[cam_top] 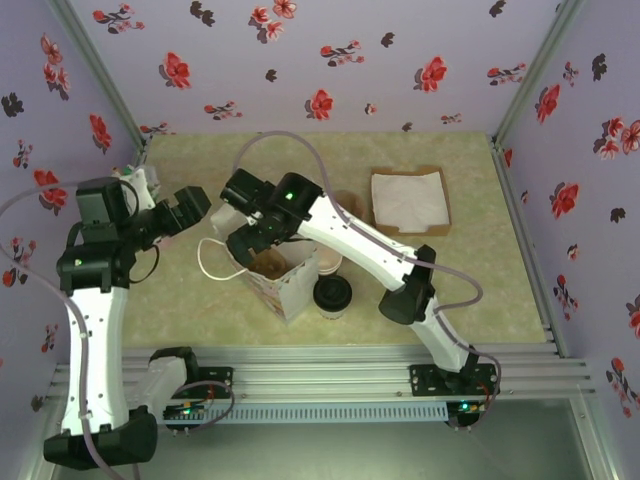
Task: Pack the takeout coffee
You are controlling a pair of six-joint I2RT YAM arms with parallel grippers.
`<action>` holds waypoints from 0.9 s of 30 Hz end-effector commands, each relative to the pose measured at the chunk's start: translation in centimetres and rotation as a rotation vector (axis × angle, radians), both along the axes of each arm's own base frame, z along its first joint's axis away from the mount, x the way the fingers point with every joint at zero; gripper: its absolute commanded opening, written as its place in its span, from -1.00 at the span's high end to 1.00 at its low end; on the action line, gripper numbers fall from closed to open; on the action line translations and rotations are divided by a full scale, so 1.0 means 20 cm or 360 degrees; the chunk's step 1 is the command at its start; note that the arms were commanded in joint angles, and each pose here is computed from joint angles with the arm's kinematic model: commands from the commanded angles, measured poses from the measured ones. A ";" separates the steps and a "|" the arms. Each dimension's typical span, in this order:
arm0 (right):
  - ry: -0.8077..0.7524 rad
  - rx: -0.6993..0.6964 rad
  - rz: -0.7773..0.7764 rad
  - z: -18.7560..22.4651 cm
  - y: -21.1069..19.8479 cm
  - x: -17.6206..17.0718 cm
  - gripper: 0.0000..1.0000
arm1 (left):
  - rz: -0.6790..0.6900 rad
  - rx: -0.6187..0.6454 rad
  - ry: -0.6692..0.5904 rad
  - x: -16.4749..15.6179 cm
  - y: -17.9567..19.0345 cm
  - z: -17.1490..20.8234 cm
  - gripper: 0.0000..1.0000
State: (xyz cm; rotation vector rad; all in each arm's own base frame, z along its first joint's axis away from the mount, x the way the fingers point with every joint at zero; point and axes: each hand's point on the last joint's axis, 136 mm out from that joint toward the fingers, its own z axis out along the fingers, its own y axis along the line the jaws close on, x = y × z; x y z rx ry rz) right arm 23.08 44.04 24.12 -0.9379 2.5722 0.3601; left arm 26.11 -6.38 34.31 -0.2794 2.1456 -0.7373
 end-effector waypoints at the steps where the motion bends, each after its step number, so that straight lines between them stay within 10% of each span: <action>1: -0.0070 0.0190 0.0035 0.22 0.01 -0.04 -0.98 | -0.0021 -0.0013 -0.0067 -0.07 -0.02 0.11 -0.98; 27: -0.0218 0.0672 0.0059 0.69 -0.28 -0.23 -0.98 | -0.0044 -0.0029 -0.0401 -0.34 -0.05 0.38 -0.98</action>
